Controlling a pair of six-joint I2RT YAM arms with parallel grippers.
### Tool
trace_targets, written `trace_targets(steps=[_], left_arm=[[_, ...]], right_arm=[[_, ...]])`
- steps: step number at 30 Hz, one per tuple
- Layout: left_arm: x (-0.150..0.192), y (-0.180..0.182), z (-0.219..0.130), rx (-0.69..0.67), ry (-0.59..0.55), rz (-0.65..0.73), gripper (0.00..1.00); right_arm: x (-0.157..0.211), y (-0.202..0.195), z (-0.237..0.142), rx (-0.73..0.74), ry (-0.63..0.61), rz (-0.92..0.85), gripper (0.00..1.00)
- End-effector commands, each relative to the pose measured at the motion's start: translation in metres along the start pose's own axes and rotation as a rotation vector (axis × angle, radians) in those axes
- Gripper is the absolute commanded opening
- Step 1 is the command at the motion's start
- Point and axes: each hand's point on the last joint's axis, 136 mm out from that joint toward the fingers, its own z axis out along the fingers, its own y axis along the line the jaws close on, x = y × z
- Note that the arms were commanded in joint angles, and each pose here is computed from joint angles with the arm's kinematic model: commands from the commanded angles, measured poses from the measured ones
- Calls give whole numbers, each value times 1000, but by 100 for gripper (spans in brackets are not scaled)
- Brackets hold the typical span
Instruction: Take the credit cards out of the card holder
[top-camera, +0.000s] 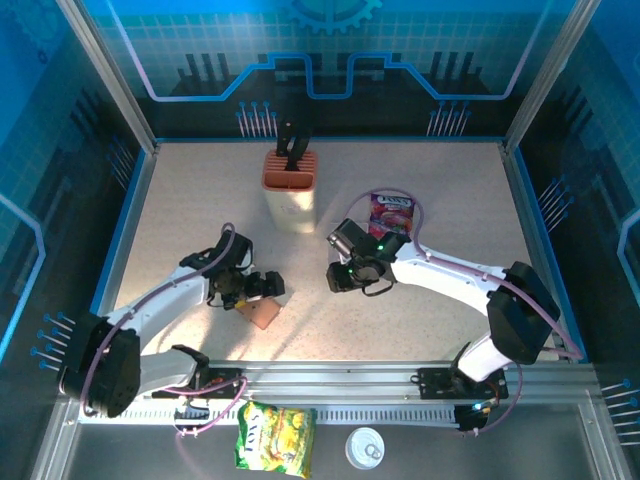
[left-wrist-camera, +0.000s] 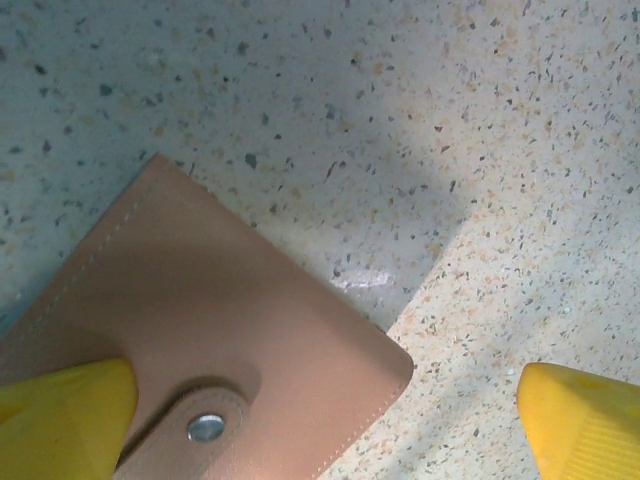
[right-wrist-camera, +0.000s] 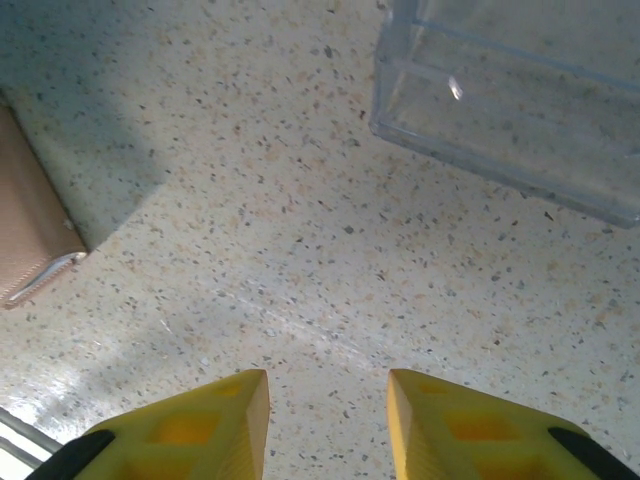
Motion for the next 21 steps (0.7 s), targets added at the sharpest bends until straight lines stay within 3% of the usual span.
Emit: trace_targets(steps=[1,5,11,21], left_arm=[[8,11,-8,-52,-29,-78,99],[19,21,-10,-108,-57,-86,97],[42,13,1,-58,-20,-108,97],[57,-32,18,57,-10,-81,97]], right_arm=[[4,7,-2,11,22,-39,36],[7,7,-1,14,33,-44,37],[8,9,-1,14,41,-48,37],[5,9,-11,41,18,-58,37]])
